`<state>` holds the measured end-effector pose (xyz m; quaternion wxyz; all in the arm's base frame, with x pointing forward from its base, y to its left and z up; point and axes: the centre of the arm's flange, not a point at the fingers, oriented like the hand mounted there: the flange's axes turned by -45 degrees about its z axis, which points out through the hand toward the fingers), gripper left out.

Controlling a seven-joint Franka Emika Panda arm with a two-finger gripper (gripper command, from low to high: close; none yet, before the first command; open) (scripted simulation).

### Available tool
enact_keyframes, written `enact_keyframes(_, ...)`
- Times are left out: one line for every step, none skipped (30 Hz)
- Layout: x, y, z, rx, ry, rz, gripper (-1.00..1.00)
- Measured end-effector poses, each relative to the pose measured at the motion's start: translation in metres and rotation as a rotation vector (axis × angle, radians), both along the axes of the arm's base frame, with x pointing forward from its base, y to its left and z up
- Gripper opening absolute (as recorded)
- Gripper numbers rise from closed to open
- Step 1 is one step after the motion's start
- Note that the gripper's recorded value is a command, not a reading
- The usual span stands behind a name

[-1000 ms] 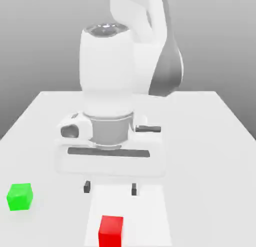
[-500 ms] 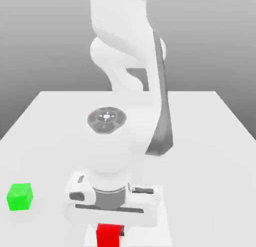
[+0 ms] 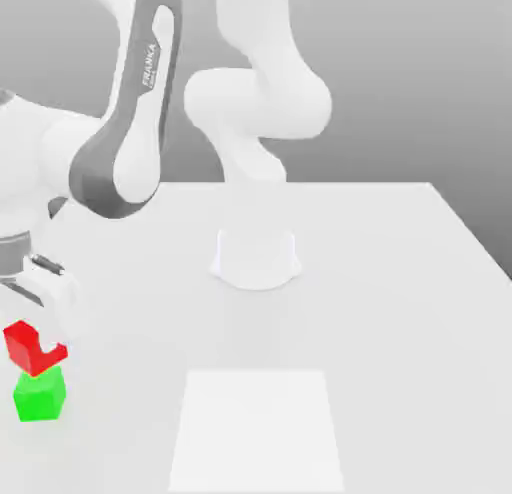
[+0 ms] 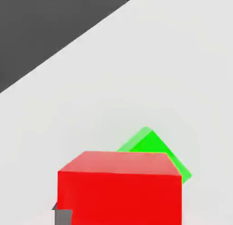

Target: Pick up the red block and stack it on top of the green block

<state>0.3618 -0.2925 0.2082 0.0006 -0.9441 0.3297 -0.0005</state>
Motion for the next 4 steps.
enact_keyframes(-0.0015, -0.0012, -0.0124, 0.000, 0.000, -0.004, -1.00)
enact_keyframes(-0.0027, -0.0017, -0.0217, 0.000, 0.001, -0.006, 1.00)
enact_keyframes(-0.0027, -0.0017, -0.0217, 0.000, 0.001, -0.006, 1.00)
enact_keyframes(-0.0027, -0.0017, -0.0217, 0.000, 0.001, -0.006, 1.00)
